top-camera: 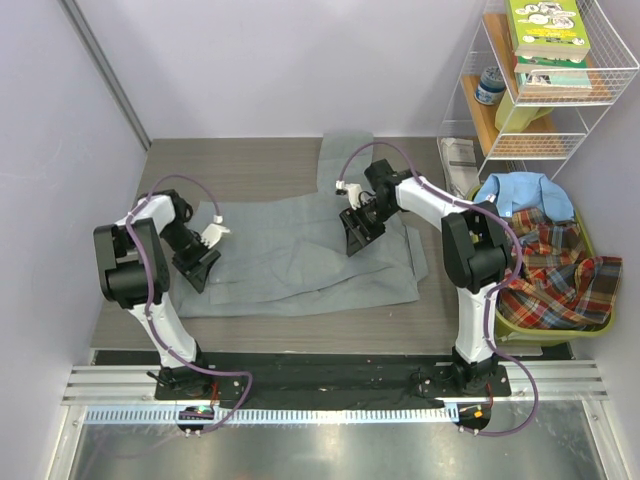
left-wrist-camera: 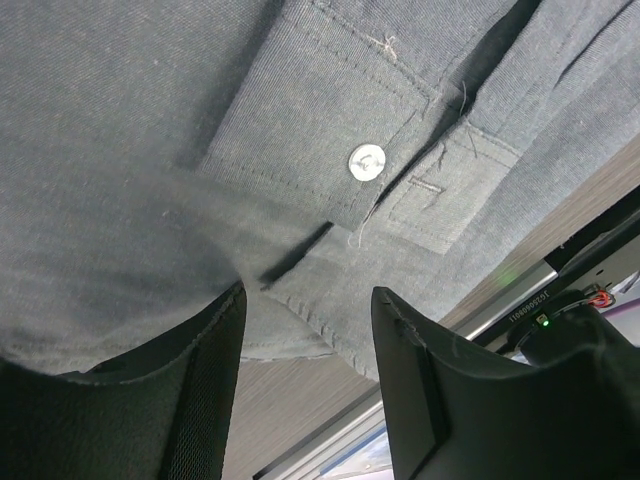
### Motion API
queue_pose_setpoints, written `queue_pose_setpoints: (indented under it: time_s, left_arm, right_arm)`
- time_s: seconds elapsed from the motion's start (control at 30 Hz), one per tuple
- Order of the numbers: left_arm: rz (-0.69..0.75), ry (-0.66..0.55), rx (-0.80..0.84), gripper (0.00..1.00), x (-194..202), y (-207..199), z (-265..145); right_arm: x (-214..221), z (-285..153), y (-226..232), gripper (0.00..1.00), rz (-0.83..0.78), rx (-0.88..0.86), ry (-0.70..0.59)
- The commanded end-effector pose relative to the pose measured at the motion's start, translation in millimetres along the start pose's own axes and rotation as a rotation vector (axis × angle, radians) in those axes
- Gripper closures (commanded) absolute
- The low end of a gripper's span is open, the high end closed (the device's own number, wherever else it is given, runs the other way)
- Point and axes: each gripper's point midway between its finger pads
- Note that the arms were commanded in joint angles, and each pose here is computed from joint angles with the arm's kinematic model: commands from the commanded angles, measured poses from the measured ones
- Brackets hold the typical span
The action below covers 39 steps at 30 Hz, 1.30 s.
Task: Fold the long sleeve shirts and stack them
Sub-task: Fold the shirt
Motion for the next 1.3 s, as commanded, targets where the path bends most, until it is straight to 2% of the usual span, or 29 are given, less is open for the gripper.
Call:
queue_pose_setpoints:
  time_s: [0.0, 0.23, 0.4, 0.43, 0.5, 0.53, 0.8, 0.97, 1.27]
  left_arm:
    - [0.01, 0.02, 0.012, 0.46, 3.1, -3.3, 8.4]
    - [0.011, 0.02, 0.011, 0.51, 0.6, -3.3, 10.3]
    - [0.015, -0.017, 0.01, 0.74, -10.0, -6.6, -0.5]
    - [0.017, -0.027, 0.009, 0.82, -13.1, -6.5, -3.0]
    - [0.013, -0.03, 0.002, 0.9, -15.0, -6.6, -5.7]
    - [0.01, -0.032, -0.003, 0.99, -16.1, -5.4, -7.0]
    - [-0.004, -0.101, -0.123, 1.0, -33.4, 11.3, -28.4]
    - [-0.028, -0.057, -0.16, 1.0, -25.5, 28.5, -12.7]
    - [-0.056, -0.044, -0.129, 1.0, -23.8, 29.2, 5.9]
  right_arm:
    - [-14.4, -2.8, 6.9, 0.41, -0.023, -0.016, -0.027]
    - [-13.1, -4.0, 6.7, 0.41, -0.024, -0.014, -0.024]
    - [-10.2, -4.2, 5.9, 0.41, -0.025, -0.009, -0.019]
    - [-9.7, -4.3, 4.9, 0.41, -0.024, -0.007, -0.018]
    - [-10.0, -4.1, 4.4, 0.41, -0.027, -0.005, -0.018]
    - [-10.2, -4.6, 4.4, 0.41, -0.028, -0.004, -0.019]
    - [-12.3, -8.3, 3.0, 0.41, -0.037, 0.016, -0.024]
    - [-14.2, -10.5, 3.4, 0.41, -0.04, 0.017, -0.032]
    - [-24.7, -6.1, 3.0, 0.42, -0.016, 0.002, -0.052]
Point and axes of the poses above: each gripper's point midway between its finger pads, its own z axis out along the fingers, its own y axis along the line the jaws close on, x = y × z, and after that the axes turned 9 degrees about z, right-handed
